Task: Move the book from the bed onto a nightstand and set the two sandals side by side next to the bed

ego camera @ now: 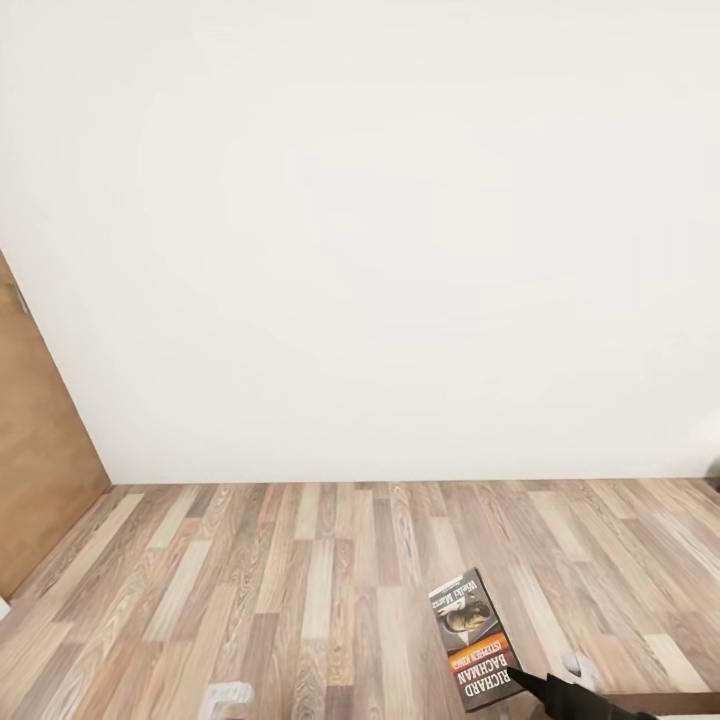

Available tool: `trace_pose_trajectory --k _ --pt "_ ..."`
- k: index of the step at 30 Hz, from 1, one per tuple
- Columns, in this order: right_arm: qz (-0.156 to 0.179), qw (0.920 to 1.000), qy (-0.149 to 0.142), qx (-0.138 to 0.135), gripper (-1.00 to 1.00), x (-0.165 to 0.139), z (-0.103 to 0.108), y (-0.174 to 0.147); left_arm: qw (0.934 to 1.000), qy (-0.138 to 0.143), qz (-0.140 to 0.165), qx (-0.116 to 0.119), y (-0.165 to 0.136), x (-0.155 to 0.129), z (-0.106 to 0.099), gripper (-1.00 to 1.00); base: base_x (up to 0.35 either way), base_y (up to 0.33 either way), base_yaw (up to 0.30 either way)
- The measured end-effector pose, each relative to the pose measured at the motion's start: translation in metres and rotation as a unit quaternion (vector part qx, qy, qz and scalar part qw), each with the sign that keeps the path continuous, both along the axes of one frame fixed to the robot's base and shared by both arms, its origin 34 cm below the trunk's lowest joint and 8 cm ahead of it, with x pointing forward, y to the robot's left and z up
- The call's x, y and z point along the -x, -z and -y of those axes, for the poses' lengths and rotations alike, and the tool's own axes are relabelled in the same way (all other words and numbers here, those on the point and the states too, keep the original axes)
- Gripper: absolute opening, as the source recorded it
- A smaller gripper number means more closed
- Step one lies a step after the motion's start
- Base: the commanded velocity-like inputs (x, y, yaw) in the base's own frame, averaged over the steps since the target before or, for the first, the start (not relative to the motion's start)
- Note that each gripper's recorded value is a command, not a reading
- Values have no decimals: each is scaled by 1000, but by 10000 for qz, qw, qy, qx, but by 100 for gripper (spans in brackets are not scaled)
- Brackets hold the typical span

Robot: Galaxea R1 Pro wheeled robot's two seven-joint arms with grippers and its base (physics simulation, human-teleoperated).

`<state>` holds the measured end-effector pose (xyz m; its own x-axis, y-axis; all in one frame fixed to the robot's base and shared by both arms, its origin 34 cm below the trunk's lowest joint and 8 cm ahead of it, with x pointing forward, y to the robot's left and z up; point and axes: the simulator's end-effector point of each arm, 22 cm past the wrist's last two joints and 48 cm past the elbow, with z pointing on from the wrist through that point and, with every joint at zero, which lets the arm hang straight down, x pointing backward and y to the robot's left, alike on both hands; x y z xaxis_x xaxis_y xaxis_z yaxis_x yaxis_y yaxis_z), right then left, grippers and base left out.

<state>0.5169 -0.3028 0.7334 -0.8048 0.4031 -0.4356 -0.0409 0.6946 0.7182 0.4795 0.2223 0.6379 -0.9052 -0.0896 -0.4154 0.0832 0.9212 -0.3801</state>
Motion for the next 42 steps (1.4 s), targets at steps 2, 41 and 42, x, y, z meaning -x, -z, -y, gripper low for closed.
trace_pose_trajectory --k 2,41,42 --pt "-1 10000 -1 -2 -100 0 0 0 10000 0 0 0 0 0 0 100 330 81 0" --pt "-2 10000 2 4 -100 0 0 0 10000 0 0 0 0 0 0 100 331 5 0" --pt "-1 10000 2 5 -100 0 0 0 10000 0 -1 0 0 0 0 100 331 0 0"
